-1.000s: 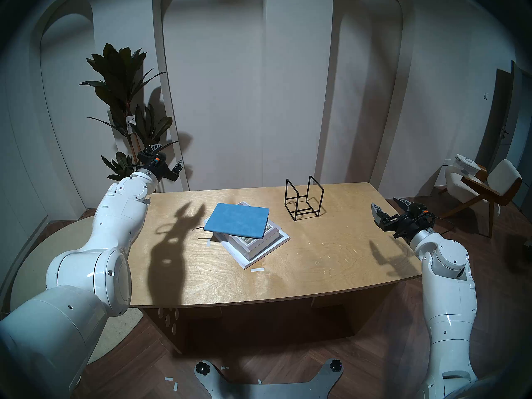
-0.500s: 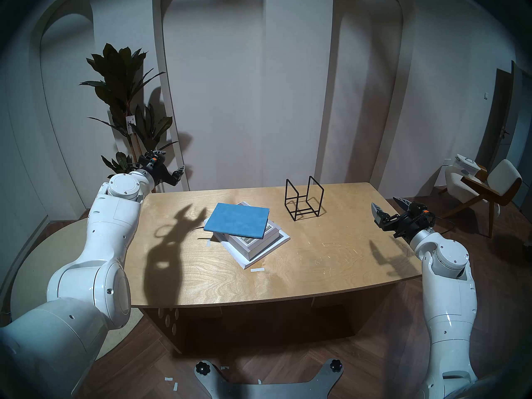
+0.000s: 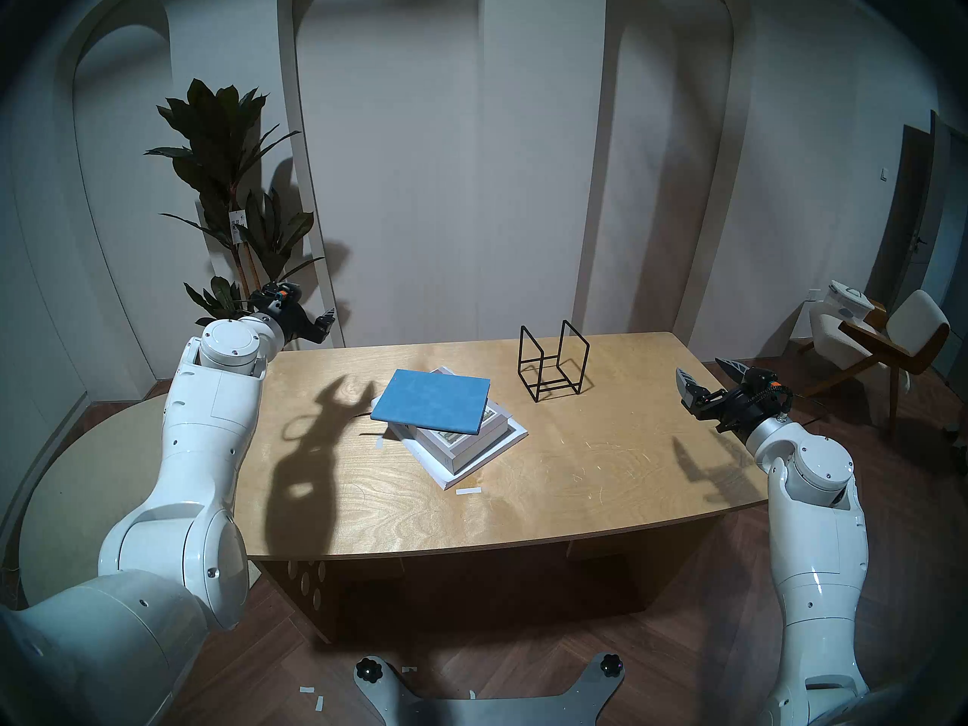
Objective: Stack the books into one stack
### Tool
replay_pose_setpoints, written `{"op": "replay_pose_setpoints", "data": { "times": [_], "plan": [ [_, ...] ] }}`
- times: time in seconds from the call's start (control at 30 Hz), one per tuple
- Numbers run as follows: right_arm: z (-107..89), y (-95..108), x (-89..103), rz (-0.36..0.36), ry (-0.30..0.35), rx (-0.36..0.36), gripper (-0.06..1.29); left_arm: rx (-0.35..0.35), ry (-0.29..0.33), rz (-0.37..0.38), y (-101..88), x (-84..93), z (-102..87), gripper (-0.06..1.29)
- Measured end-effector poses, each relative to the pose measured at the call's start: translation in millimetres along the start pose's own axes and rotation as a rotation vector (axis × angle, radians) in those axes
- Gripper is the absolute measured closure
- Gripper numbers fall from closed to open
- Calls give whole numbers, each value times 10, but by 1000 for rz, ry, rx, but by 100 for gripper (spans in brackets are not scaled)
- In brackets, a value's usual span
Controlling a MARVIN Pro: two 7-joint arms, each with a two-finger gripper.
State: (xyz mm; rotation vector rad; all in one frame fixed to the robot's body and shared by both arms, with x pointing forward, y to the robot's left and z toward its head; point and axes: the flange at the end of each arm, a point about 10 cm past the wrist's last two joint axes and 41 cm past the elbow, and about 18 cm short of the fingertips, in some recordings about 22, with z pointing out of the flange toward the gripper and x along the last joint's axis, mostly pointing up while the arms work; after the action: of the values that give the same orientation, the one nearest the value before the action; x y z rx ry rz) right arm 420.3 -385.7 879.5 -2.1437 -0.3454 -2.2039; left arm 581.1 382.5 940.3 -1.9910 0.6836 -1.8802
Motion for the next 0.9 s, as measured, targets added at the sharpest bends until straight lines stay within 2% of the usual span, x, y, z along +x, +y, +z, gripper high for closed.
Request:
{"op": "replay_pose_setpoints", "data": {
  "times": [0.3,0.9],
  "plan": [
    [-1,-1,1,0,0,0,-1,57,-25,9,77,25,-72,2],
    [-2,-1,3,-1,1,0,-1,79,-40,9,121,54,-101,2]
  ]
}}
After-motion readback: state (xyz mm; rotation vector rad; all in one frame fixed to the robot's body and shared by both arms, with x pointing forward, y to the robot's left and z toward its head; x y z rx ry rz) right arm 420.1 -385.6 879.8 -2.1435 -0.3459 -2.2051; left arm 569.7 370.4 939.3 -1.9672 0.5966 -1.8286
